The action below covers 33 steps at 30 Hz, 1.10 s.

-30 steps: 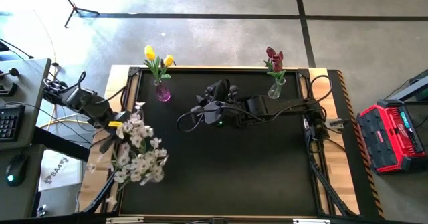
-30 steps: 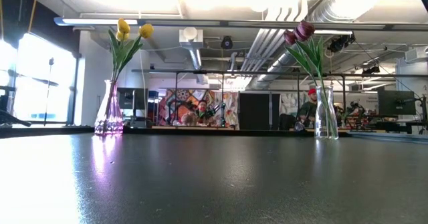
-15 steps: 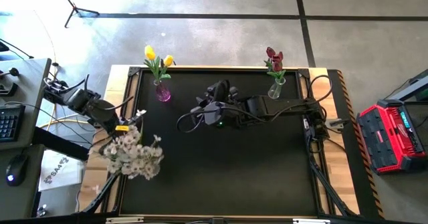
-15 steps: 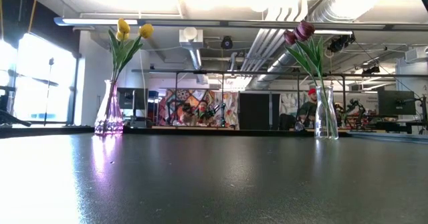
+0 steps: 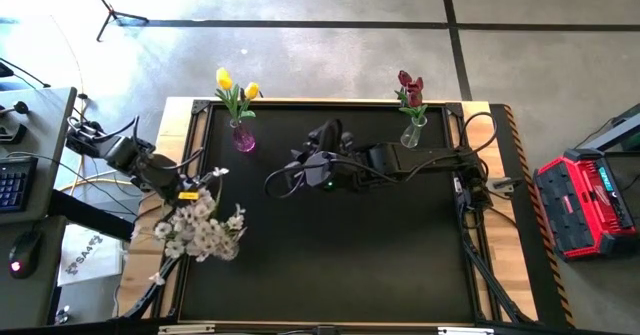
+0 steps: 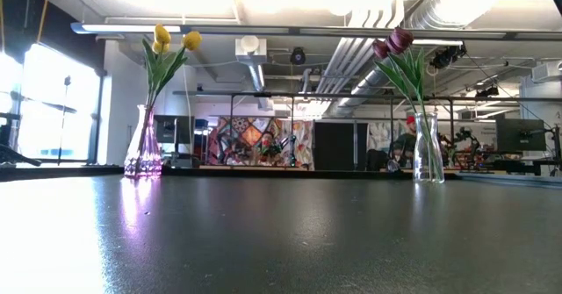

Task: Sort flowers into vase by color
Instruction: Put the white flower into the bottom transparent vase

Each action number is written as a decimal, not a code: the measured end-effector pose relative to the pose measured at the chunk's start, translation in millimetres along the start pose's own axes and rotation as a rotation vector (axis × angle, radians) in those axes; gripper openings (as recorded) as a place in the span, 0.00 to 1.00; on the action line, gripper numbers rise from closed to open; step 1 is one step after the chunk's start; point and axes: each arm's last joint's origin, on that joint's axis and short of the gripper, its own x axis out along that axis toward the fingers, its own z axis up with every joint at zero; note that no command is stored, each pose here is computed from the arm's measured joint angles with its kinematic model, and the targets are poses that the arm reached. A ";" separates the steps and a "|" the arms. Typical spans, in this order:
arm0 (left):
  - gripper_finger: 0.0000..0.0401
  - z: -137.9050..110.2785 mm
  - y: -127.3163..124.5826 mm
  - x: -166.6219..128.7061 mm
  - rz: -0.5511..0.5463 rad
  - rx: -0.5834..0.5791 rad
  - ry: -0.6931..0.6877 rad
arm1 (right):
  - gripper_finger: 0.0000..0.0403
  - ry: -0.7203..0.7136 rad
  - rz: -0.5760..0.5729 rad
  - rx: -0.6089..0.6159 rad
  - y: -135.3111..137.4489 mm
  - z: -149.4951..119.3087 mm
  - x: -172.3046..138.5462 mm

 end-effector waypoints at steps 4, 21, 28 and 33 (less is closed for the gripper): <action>0.12 -1.0 -0.1 -3.4 0.021 -0.037 -0.016 | 0.39 0.042 0.036 -0.017 0.6 -0.8 0.6; 0.54 1.5 -2.9 -26.2 0.061 -0.185 -0.221 | 0.49 0.098 0.099 -0.059 6.3 -7.1 -5.3; 0.55 1.0 -9.1 -57.8 0.040 -0.203 -0.405 | 0.49 0.115 0.116 -0.103 11.6 -15.4 -14.3; 0.55 4.1 -12.2 -79.9 0.077 -0.218 -0.476 | 0.49 0.114 0.118 -0.118 14.1 -19.3 -18.8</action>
